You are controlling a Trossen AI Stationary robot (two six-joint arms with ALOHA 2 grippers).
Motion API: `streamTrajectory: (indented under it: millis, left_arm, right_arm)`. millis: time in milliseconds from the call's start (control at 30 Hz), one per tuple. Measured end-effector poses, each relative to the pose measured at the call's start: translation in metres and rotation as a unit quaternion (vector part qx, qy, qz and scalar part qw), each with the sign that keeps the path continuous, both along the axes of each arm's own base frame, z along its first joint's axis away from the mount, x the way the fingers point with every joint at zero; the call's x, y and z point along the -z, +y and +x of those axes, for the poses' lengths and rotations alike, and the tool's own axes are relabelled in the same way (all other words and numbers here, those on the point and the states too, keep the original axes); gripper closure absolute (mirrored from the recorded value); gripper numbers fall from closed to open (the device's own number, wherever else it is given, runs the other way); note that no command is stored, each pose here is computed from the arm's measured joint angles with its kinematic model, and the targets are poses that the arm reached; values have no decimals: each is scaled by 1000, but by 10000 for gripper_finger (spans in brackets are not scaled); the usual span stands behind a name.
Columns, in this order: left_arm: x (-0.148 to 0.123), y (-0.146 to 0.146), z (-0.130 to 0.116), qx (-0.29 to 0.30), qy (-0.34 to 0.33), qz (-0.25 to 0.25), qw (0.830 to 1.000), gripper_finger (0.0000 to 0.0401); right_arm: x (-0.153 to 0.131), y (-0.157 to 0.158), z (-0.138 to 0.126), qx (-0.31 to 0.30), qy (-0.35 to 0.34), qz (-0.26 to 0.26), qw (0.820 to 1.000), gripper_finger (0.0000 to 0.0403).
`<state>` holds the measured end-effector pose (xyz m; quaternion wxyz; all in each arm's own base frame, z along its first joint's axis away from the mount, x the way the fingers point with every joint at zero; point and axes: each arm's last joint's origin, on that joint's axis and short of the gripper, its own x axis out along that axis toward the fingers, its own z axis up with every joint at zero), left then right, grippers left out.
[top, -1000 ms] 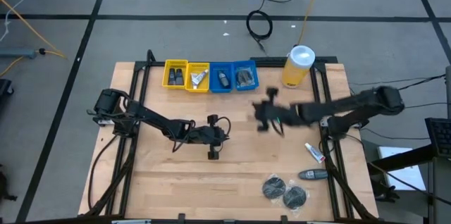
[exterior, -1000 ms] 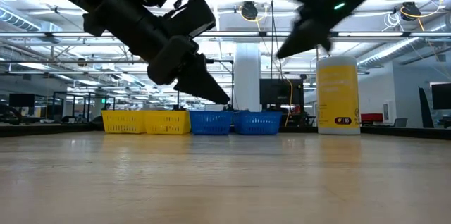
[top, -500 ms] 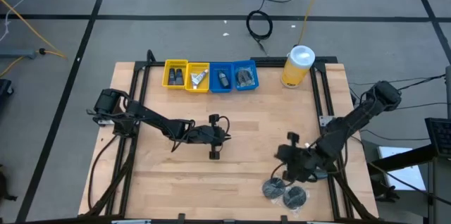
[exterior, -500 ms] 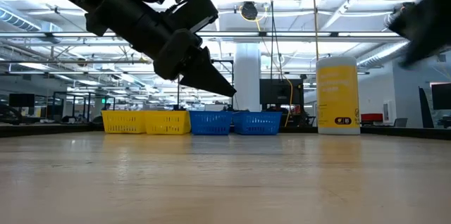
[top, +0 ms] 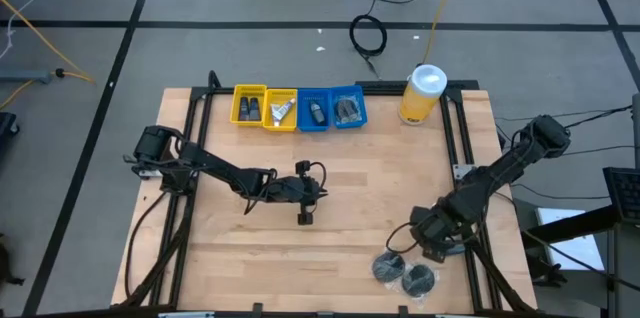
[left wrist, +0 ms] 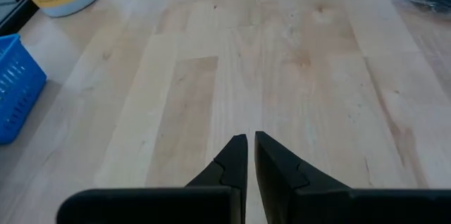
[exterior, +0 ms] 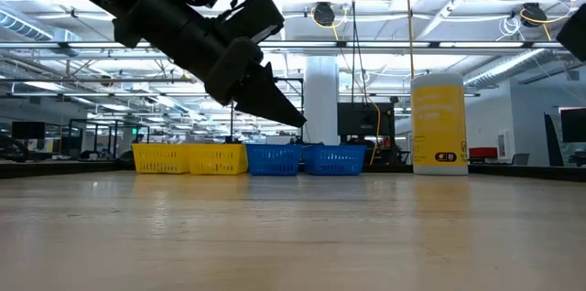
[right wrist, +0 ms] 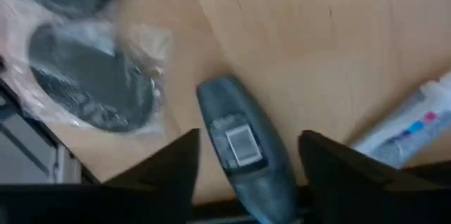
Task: Pick & Place Travel size toiletries
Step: Put the black roll-on deodorant into the left blue bin
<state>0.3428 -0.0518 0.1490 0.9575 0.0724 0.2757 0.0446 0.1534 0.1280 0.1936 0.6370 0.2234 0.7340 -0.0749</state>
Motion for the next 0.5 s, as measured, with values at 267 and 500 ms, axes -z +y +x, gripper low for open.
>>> streamTrajectory:
  millis: [267, 500]
  left_arm:
    - [3, 0, -2, -2, 21, 1, 1000, 370]
    - [4, 0, -2, -1, 23, 2, 1000, 370]
  right_arm:
    - [5, 12, -10, -37, -8, 5, 999, 69]
    - [31, 24, -33, -84, -16, 18, 996, 64]
